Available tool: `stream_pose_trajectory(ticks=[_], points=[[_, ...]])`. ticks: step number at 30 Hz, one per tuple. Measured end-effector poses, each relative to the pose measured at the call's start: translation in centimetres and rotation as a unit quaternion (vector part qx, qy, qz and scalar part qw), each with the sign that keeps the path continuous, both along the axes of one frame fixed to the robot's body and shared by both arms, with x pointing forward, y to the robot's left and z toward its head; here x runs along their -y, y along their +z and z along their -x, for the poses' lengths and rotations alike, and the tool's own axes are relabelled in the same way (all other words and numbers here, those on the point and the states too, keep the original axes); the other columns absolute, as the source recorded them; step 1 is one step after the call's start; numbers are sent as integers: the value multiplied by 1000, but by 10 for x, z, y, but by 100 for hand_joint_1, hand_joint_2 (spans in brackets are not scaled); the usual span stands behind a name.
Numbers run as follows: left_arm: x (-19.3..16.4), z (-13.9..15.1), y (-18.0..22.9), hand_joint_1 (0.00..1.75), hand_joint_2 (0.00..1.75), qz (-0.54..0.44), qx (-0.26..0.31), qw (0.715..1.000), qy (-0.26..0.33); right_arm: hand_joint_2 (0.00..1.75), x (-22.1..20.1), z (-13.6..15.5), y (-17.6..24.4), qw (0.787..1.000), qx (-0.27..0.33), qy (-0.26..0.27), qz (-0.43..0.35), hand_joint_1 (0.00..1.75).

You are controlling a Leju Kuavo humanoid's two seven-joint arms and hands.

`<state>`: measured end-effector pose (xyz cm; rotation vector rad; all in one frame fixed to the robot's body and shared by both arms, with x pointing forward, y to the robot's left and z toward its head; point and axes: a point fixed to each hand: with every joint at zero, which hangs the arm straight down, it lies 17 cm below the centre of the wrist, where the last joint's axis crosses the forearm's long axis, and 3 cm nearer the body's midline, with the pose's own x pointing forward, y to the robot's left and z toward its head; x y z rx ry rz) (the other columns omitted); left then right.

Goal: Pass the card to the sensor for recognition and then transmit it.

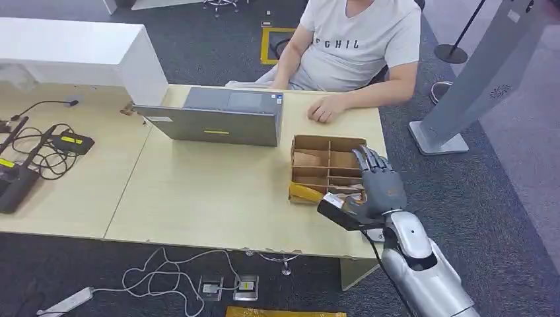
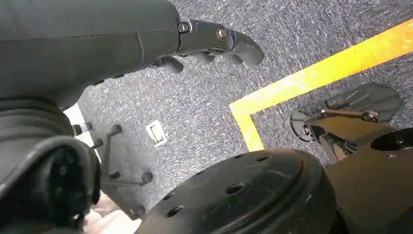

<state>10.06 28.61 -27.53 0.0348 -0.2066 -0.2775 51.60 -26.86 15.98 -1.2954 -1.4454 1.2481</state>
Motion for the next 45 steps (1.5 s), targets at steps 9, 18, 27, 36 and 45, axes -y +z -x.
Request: stream_pose_trajectory(ticks=[9,18,27,36,45], points=[[0,0,0,0,0,0,0,1000,1,175,4,1,16,1000,22,5,21,0],[-2,-1,0,0,0,-4,2,1000,-1,175,-1,2,14,999,21,12,31,0],[-1,-1,0,0,0,-3,1,1000,-4,175,-7,3,8,999,10,17,39,0],[-1,-1,0,0,0,-3,1,1000,-5,175,-19,6,1,999,3,28,44,0],[-1,-3,0,0,0,-4,3,1000,-12,175,-26,8,-2,997,4,32,66,0]])
